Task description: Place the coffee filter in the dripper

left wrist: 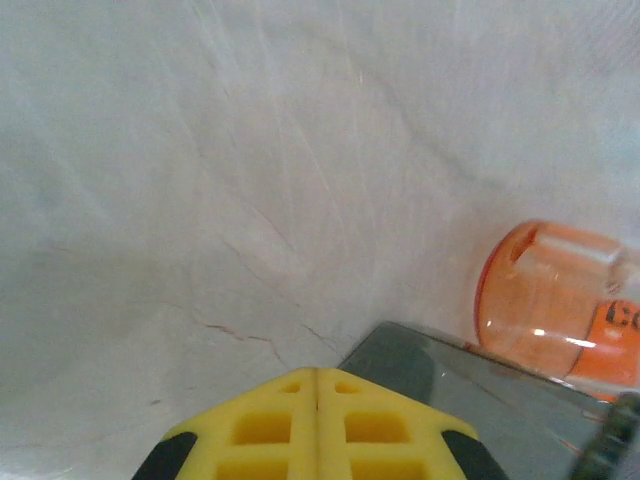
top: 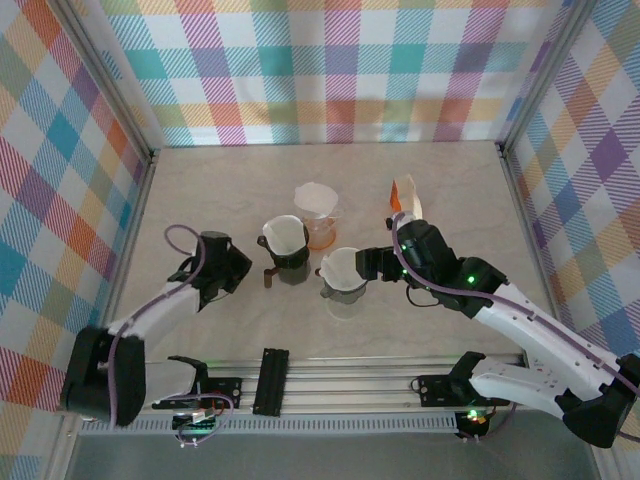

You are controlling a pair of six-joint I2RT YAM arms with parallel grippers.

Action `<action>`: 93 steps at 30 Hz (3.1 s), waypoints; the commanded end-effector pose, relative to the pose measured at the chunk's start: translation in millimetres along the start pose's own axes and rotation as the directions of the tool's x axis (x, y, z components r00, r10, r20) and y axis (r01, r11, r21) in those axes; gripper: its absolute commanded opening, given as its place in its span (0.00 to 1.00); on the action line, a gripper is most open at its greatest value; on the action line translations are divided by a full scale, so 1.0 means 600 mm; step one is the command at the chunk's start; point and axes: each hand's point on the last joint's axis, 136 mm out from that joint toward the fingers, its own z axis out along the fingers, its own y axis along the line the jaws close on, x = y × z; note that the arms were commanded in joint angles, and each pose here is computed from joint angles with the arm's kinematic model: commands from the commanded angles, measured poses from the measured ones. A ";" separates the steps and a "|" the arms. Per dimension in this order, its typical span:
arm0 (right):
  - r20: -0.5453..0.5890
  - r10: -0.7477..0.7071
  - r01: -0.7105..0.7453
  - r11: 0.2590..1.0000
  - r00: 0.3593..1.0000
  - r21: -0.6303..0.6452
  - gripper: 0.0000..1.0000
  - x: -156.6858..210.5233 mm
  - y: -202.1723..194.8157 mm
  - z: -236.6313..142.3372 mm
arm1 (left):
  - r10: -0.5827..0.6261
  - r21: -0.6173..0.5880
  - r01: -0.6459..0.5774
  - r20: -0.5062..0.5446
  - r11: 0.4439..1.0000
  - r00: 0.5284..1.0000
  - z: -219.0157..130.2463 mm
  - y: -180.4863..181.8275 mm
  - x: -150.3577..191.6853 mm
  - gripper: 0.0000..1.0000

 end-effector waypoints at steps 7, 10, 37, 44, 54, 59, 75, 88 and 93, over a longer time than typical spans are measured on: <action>0.063 0.006 -0.006 1.000 0.998 0.002 0.91 -0.011 -0.004 -0.002 | 0.130 -0.153 -0.066 0.457 0.986 0.880 -0.204 0.009 -0.140 0.92; 0.070 0.000 0.000 1.000 0.998 0.002 0.91 -0.009 -0.006 -0.001 | 0.161 -0.189 -0.066 0.550 0.980 0.819 -0.215 0.009 -0.171 1.00; 0.058 0.004 -0.007 0.999 0.998 0.052 0.99 0.002 -0.022 0.017 | 0.712 -0.434 -0.565 0.412 0.702 0.569 0.051 0.020 -0.224 1.00; 0.046 -0.009 0.004 0.994 0.999 0.108 0.99 -0.002 -0.032 0.029 | 0.712 -0.335 -0.633 0.418 0.698 0.565 0.062 0.013 -0.206 1.00; 0.096 -0.007 -0.021 0.957 0.995 0.289 0.99 -0.024 -0.081 0.015 | 0.723 -0.305 -0.668 0.433 0.679 0.538 0.071 0.015 -0.191 1.00; 0.137 0.002 -0.049 0.939 0.991 0.341 0.99 -0.035 -0.108 0.022 | 0.725 -0.307 -0.668 0.429 0.678 0.539 0.071 0.016 -0.191 1.00; 0.306 -0.163 -0.007 0.873 0.938 0.487 0.99 -0.130 -0.288 0.101 | 0.725 -0.305 -0.669 0.432 0.678 0.537 0.070 0.014 -0.191 1.00; 0.306 -0.217 0.025 0.849 0.927 0.528 0.99 -0.029 -0.413 0.172 | 0.725 -0.304 -0.670 0.431 0.677 0.538 0.071 0.015 -0.190 1.00; 0.339 -0.223 0.019 0.859 0.914 0.512 0.99 -0.032 -0.424 0.187 | 0.725 -0.304 -0.670 0.432 0.677 0.537 0.071 0.014 -0.191 1.00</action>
